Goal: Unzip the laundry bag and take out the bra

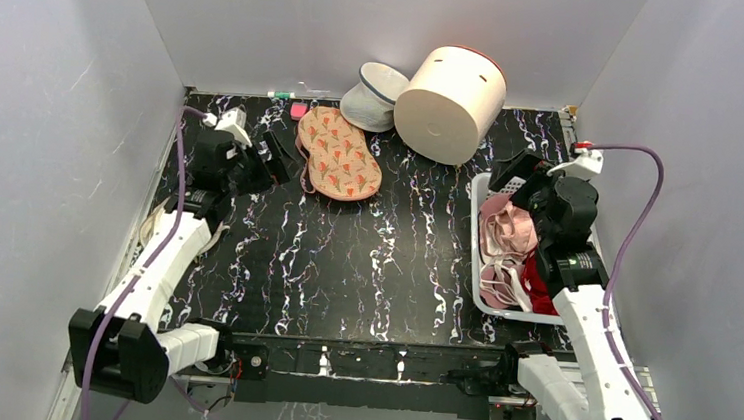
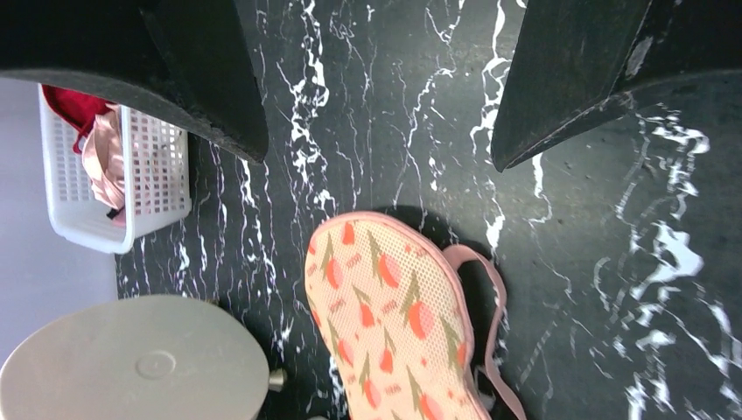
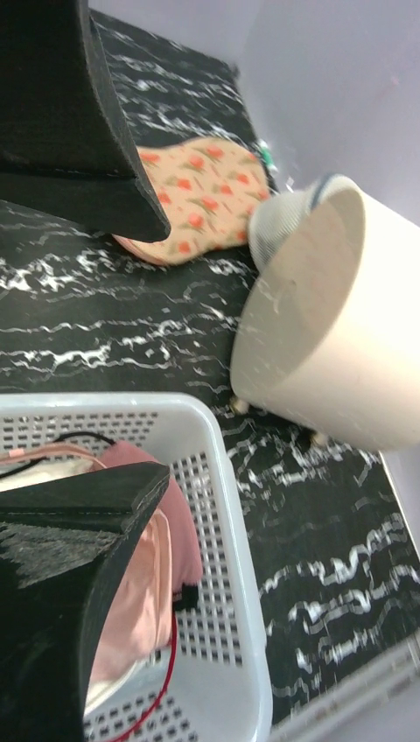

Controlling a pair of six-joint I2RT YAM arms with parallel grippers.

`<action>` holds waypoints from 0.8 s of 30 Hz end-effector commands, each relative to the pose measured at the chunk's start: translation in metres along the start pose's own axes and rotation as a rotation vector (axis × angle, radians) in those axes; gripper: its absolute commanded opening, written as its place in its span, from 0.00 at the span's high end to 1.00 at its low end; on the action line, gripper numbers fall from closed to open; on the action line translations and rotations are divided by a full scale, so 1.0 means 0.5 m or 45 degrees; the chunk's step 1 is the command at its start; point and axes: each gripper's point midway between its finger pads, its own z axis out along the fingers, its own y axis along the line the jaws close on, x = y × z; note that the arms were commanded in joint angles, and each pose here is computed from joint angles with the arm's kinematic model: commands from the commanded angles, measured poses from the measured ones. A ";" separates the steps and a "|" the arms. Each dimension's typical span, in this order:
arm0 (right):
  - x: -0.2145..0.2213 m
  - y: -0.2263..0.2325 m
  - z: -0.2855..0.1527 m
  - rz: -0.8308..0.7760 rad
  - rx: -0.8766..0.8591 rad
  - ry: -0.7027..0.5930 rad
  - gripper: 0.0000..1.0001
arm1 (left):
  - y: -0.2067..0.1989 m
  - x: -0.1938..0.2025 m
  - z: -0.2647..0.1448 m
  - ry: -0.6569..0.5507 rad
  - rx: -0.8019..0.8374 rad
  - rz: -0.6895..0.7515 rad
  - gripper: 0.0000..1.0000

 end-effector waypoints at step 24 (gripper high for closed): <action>-0.022 0.109 -0.061 -0.125 -0.410 0.018 0.02 | 0.002 0.155 0.300 0.542 0.123 -0.340 0.09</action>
